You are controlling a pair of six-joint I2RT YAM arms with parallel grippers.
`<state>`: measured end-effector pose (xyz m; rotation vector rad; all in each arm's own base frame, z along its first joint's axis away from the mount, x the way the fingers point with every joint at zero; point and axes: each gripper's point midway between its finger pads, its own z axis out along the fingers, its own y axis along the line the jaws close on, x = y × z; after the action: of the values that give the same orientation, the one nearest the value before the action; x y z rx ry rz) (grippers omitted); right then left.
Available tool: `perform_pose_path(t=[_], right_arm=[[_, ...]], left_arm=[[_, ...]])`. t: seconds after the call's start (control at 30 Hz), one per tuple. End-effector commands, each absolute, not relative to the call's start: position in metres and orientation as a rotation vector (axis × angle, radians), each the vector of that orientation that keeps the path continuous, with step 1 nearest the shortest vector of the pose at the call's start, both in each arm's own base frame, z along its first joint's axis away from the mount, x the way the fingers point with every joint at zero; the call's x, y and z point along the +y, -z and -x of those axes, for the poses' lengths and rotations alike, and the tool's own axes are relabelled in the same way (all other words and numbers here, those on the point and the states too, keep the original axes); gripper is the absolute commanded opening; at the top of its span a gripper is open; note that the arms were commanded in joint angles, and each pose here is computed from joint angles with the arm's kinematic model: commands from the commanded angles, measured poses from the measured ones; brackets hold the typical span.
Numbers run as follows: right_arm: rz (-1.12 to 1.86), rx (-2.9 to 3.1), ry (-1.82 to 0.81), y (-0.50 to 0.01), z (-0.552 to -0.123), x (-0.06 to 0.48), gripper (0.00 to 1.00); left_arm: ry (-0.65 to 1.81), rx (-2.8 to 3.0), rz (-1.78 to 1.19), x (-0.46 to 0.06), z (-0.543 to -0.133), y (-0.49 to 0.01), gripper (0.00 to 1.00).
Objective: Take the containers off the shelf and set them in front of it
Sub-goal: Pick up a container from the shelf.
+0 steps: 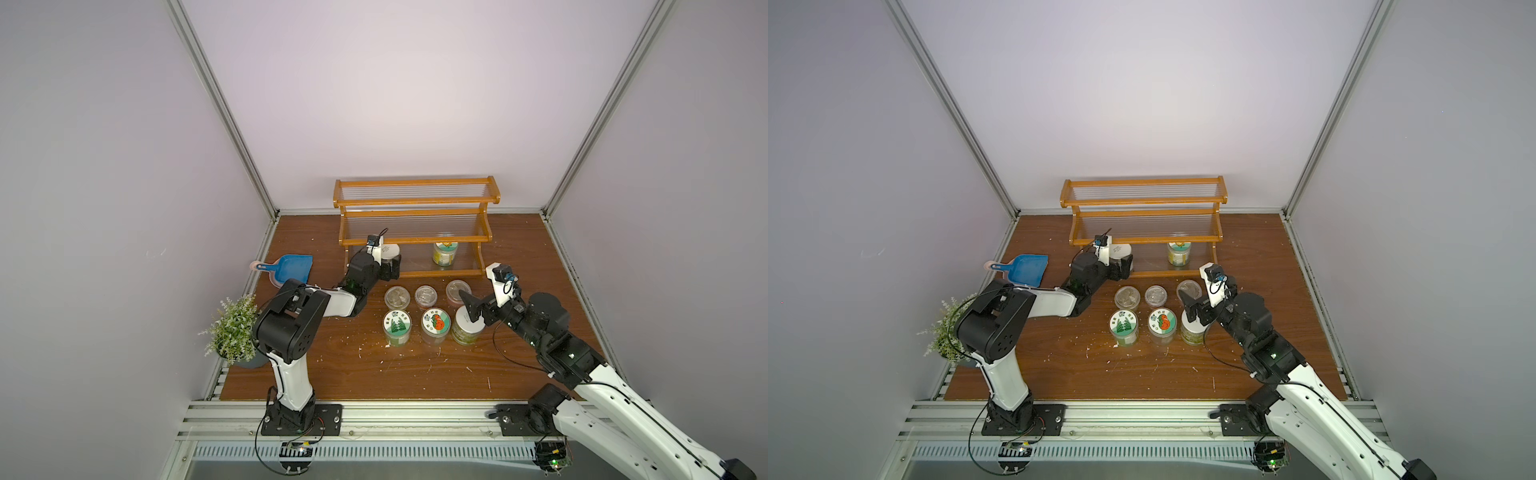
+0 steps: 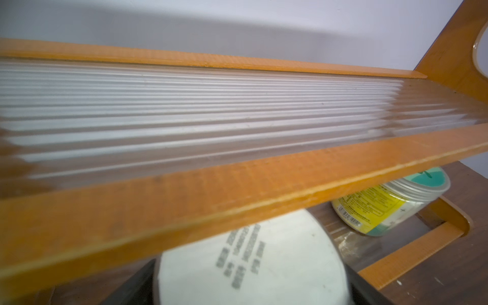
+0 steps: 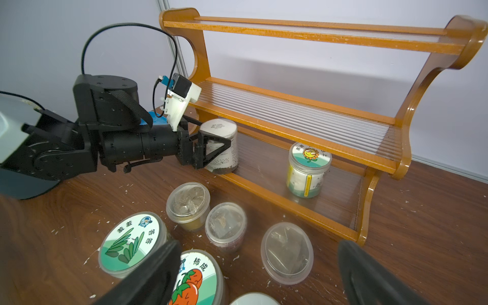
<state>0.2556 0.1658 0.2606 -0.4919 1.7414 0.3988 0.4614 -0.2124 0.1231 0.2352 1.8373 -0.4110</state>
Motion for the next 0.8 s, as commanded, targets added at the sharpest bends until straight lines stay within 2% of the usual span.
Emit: perform_pose_path(t=[0.0,0.23,0.43,0.77], right_arm=[[0.482,1.676,-0.414,-0.281,-0.256,0.167,0.99],[0.482,1.680,-0.407,-0.280,-0.257,0.166,0.99],[0.481,1.678,-0.403,-0.279,-0.257,0.166,0.99],[0.488,1.679,-0.397,-0.277,-0.258,0.166,0.99]], left_arm=[[0.426,1.800,-0.239,-0.213,-0.470,-0.128,1.00],[0.413,1.779,-0.245,-0.214,-0.475,-0.128,1.00],[0.393,1.747,-0.262,-0.213,-0.476,-0.138,0.88],[0.359,1.703,-0.243,-0.202,-0.467,-0.163,0.86]])
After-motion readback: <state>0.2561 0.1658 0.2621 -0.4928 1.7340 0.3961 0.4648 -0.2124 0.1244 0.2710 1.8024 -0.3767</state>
